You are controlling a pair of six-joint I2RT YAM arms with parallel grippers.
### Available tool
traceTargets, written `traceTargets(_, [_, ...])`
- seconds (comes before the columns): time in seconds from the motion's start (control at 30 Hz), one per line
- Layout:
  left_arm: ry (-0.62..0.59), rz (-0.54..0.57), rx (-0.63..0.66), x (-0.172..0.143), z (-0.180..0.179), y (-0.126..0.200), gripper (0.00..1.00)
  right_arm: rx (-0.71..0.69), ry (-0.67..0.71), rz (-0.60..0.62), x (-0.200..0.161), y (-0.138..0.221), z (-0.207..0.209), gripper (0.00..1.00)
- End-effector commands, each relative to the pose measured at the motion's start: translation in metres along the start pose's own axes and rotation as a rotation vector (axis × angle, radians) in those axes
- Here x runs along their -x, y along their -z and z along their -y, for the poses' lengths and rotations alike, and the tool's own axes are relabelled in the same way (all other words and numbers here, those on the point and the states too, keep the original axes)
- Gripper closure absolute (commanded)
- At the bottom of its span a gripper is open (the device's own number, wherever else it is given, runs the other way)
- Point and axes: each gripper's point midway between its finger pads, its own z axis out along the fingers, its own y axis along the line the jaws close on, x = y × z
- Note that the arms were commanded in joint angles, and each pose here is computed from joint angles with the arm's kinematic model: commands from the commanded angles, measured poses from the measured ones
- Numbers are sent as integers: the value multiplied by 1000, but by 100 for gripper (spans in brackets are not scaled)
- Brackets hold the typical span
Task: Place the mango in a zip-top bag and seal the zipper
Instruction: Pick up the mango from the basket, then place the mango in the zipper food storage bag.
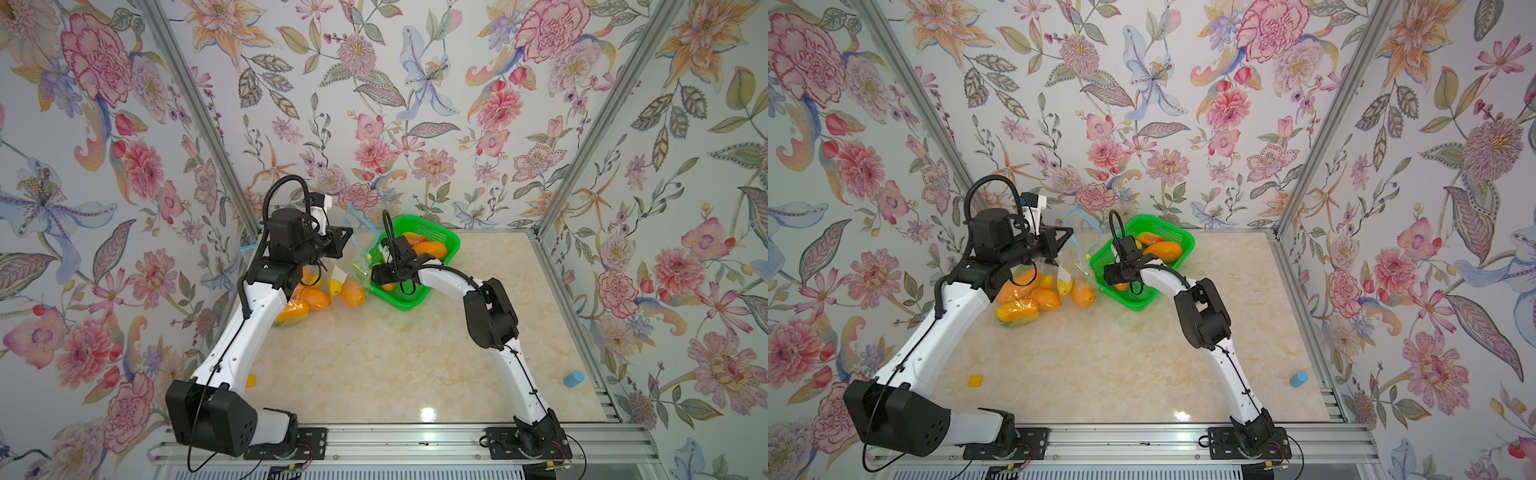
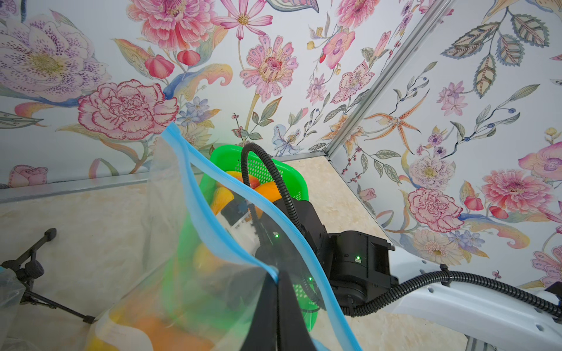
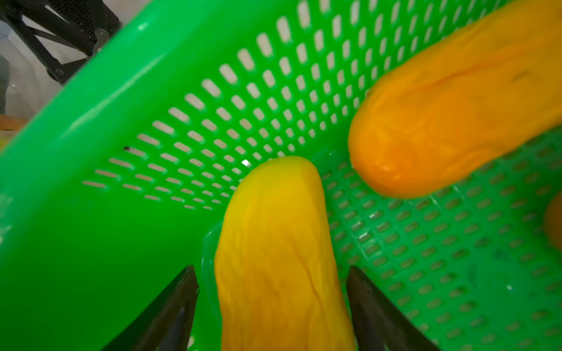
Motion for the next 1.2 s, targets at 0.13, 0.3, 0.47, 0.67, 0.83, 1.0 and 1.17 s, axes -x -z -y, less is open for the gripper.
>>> traceTargets(0.13, [-37, 28, 2, 7, 2, 11, 100, -123, 81, -39, -1, 14, 12, 73])
traceTargets(0.3, [-37, 18, 4, 2, 0, 11, 100, -22, 68, 156, 57, 81, -19, 81])
traceTargets(0.47, [-35, 9, 6, -6, -2, 11, 100, 118, -14, 425, 97, 167, -37, 84])
traceTargets(0.67, [-30, -8, -12, -13, -4, 6, 100, 329, -64, 745, 118, 252, -63, 85])
traceTargets(0.83, [-22, -13, -25, -16, -3, 4, 100, 452, -63, 862, 138, 276, -83, 86])
traceTargets(1.0, [-27, -12, -29, -15, -2, 5, 100, 526, -47, 919, 162, 272, -108, 85])
traceTargets(1.17, [-27, -17, -28, -16, -2, 5, 100, 588, -86, 928, 179, 252, -120, 87])
